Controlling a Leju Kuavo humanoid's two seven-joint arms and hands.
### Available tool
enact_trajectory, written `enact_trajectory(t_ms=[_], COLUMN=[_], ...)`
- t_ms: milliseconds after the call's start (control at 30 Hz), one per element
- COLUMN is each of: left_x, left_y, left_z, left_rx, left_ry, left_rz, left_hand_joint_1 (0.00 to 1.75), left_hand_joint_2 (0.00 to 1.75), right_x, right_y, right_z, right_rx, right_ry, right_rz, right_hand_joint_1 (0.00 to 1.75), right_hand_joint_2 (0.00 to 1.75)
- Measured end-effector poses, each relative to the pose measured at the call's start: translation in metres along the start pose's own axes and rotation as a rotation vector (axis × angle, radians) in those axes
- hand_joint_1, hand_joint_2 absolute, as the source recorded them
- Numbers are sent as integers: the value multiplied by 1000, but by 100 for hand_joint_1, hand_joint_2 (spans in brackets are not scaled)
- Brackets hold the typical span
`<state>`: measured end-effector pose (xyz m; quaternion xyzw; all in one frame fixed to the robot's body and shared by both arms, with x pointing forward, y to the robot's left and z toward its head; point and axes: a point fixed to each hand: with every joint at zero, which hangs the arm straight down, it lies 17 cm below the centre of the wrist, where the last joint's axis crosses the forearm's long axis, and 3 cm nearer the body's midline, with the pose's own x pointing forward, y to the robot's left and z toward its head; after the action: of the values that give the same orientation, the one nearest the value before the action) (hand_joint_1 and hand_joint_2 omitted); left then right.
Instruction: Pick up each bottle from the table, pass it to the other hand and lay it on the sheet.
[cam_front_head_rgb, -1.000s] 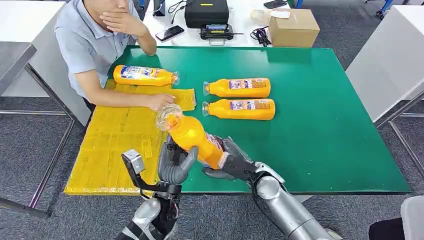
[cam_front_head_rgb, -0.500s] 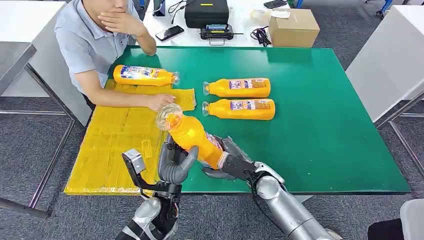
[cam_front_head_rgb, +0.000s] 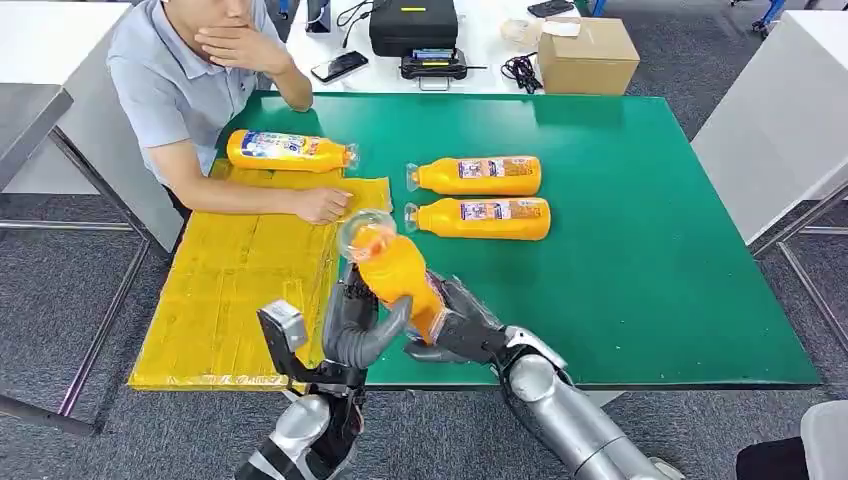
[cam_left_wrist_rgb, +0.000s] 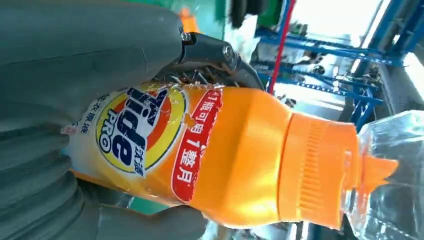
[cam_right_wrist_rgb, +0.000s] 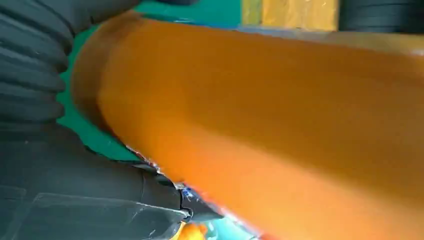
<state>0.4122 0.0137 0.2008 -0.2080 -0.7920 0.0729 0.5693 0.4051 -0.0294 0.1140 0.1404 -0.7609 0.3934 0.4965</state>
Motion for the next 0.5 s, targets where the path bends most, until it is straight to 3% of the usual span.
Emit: enact_trajectory(t_ms=[100,500], left_x=[9,17], left_y=[-1,-7], left_z=[0,0], left_rx=[1,-34], left_ry=[-33,-40], left_rz=[-53,-44], left_hand_joint_1=[175,175], left_hand_joint_2=[175,175], right_x=[-8,-16], right_y=[-23,-28], right_z=[3,15], right_rx=[-140,-174], right_ry=[25,55], right_rz=[66,35], right_hand_joint_1=[0,0], right_hand_joint_2=[175,175])
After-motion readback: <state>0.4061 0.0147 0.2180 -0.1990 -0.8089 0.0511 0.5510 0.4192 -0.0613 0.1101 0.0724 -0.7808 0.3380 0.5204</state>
